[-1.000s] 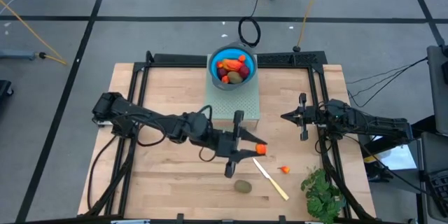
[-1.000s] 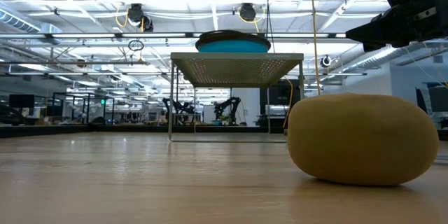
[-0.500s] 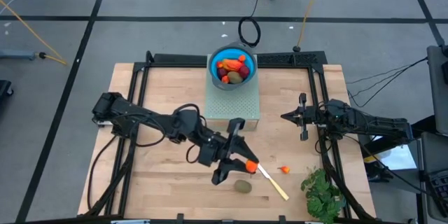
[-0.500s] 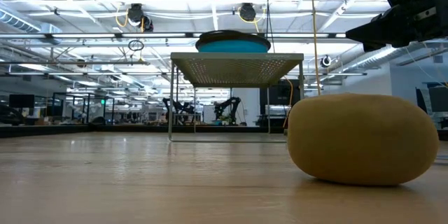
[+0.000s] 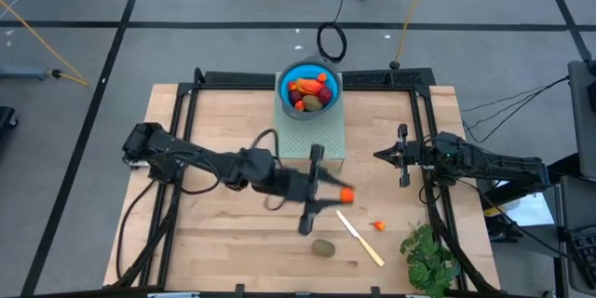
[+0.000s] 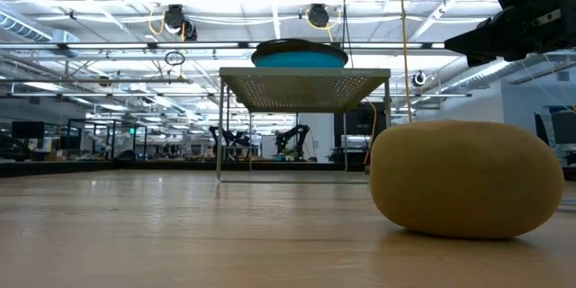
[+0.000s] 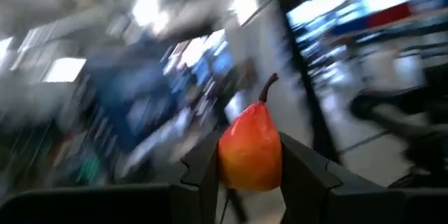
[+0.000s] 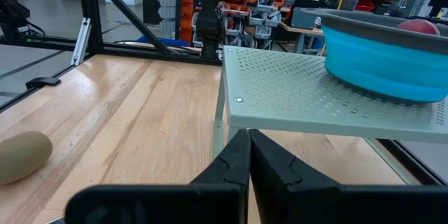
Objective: Pick & Place Fruit
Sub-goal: Put the peach into the blue strainer bowl on the shelf
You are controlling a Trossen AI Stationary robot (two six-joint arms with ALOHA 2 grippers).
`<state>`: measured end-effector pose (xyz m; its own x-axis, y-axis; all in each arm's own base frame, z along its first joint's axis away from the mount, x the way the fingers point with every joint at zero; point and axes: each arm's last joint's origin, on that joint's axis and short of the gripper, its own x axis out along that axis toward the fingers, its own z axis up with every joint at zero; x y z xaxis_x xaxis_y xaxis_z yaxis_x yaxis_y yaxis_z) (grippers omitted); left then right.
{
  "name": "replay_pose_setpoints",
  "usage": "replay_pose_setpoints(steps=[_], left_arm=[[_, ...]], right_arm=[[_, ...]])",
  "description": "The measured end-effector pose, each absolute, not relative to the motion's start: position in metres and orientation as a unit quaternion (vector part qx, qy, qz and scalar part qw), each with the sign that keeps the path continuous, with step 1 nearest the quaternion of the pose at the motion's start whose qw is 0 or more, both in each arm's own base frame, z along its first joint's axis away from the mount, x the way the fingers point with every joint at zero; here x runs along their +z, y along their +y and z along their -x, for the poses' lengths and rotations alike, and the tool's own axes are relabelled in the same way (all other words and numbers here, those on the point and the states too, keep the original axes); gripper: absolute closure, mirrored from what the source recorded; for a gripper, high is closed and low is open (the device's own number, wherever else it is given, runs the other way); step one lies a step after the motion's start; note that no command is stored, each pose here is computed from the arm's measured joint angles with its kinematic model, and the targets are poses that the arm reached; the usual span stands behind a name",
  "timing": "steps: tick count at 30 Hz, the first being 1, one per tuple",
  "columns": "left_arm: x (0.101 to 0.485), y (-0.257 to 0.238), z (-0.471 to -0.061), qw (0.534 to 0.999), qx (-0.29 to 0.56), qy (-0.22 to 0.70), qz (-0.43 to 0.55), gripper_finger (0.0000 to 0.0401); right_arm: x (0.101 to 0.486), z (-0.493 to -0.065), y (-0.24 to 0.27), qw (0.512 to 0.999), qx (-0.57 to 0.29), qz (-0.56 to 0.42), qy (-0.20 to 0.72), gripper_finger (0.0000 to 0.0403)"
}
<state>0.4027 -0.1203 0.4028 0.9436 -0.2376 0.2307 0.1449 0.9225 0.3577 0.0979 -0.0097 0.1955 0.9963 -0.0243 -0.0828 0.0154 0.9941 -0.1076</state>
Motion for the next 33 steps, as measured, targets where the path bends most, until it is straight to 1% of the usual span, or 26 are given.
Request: replay_pose_setpoints(steps=[3, 8, 14, 18, 24, 33], left_arm=[[0.390, -0.112, -0.406, 0.993, -0.015, -0.050, -0.103, 0.0281], [0.370, -0.097, -0.409, 0.995, 0.077, 0.055, -0.020, 0.0281], [0.352, -0.074, -0.409, 0.978, 0.157, 0.130, 0.045, 0.0281], [0.345, -0.056, -0.409, 0.968, 0.186, 0.158, 0.064, 0.0281], [0.341, -0.025, -0.410, 0.957, 0.222, 0.180, 0.051, 0.0281], [0.341, 0.030, -0.410, 0.942, 0.259, 0.209, -0.050, 0.0281]], right_arm=[[0.195, -0.098, -0.010, 0.998, -0.010, 0.053, 0.042, 0.0403], [0.195, -0.098, -0.010, 0.998, -0.010, 0.054, 0.042, 0.0403], [0.195, -0.098, -0.010, 0.998, -0.010, 0.054, 0.042, 0.0403], [0.195, -0.098, -0.010, 0.998, -0.010, 0.054, 0.042, 0.0403], [0.195, -0.098, -0.010, 0.998, -0.010, 0.054, 0.042, 0.0403], [0.195, -0.098, -0.010, 0.998, -0.010, 0.054, 0.042, 0.0403]])
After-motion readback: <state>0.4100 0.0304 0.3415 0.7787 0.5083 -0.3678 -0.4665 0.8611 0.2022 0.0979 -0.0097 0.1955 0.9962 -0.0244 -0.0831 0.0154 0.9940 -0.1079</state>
